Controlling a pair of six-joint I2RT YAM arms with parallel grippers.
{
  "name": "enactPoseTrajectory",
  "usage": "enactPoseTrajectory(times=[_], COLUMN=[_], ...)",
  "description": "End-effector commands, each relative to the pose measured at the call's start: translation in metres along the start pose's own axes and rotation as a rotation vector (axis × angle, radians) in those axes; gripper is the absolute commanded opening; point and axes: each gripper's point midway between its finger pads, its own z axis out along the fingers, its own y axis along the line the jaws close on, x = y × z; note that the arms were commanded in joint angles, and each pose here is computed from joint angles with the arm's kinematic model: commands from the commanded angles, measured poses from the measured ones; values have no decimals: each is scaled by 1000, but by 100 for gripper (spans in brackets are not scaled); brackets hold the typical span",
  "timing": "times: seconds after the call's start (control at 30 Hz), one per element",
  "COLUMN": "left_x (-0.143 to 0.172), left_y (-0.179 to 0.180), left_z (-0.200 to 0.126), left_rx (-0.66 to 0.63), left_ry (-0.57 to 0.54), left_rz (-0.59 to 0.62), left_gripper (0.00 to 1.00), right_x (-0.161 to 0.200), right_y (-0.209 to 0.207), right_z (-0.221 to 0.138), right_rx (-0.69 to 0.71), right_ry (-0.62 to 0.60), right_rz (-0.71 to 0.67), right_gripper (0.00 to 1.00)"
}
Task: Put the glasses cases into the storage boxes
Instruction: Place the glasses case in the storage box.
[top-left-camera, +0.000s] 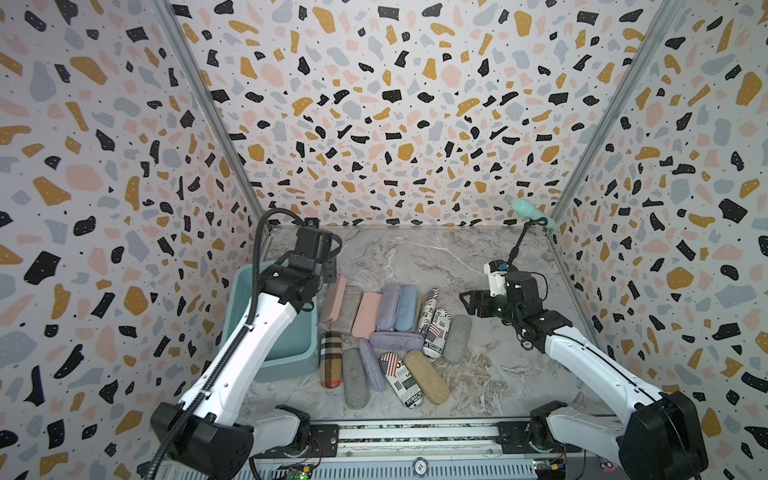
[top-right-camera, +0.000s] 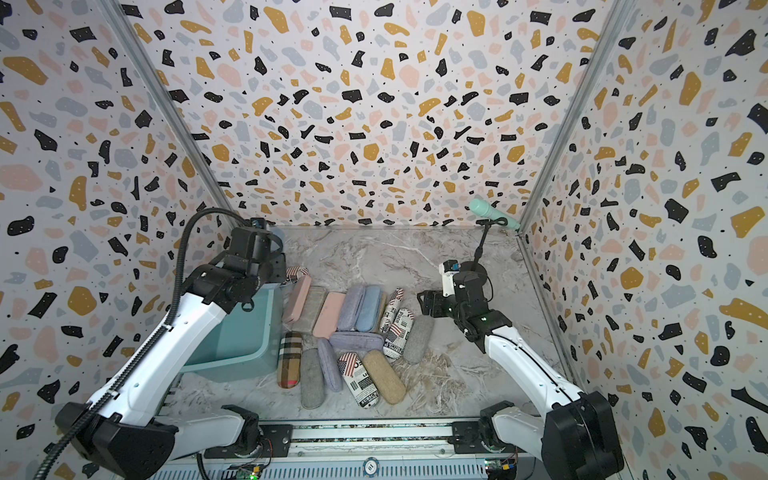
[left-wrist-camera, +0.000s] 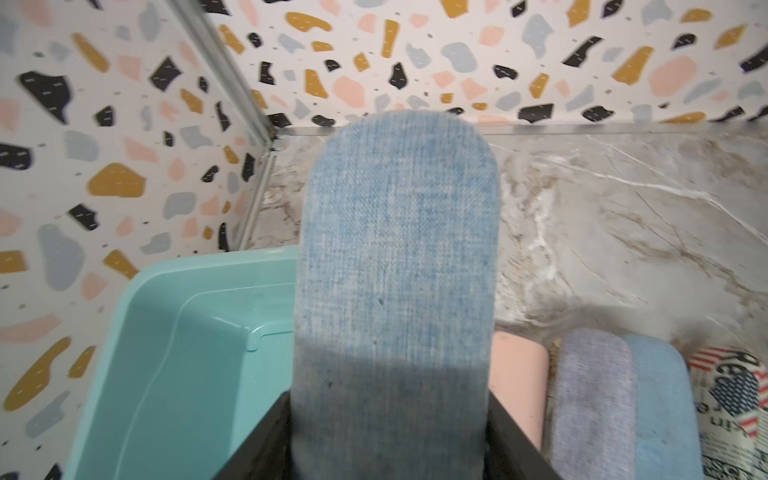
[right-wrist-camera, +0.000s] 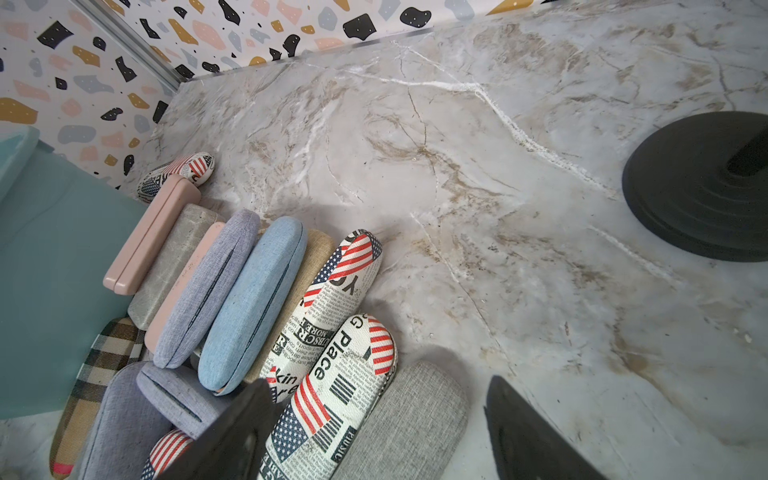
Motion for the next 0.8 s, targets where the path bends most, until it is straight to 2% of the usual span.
enactPoseTrajectory(times=[0.0, 0.17, 0.37, 0.5, 0.67, 0.77], left_x=[7, 21, 50, 65, 84, 92], left_y=[36, 62, 68, 71, 64, 65], left_z=[-8, 7, 52, 74, 99, 111], left_rx=[-96, -157, -130, -99, -59, -78], left_ry=[-9, 17, 126, 159, 243, 294], left_rz=[-44, -114, -156, -195, -193, -171], left_gripper=[49, 48, 47, 47, 47, 47], right_x=[-4, -6, -6, -5, -7, -8], right_y=[6, 9, 8, 8, 11, 12], right_z=[-4, -3, -6, -7, -7, -8], right_rx=[-25, -48, -54, -59, -74, -84], right_ry=[-26, -29, -36, -39, -46, -49], right_rz=[-15, -9, -3, 0, 4, 9], right_gripper=[82, 81, 81, 81, 80, 80])
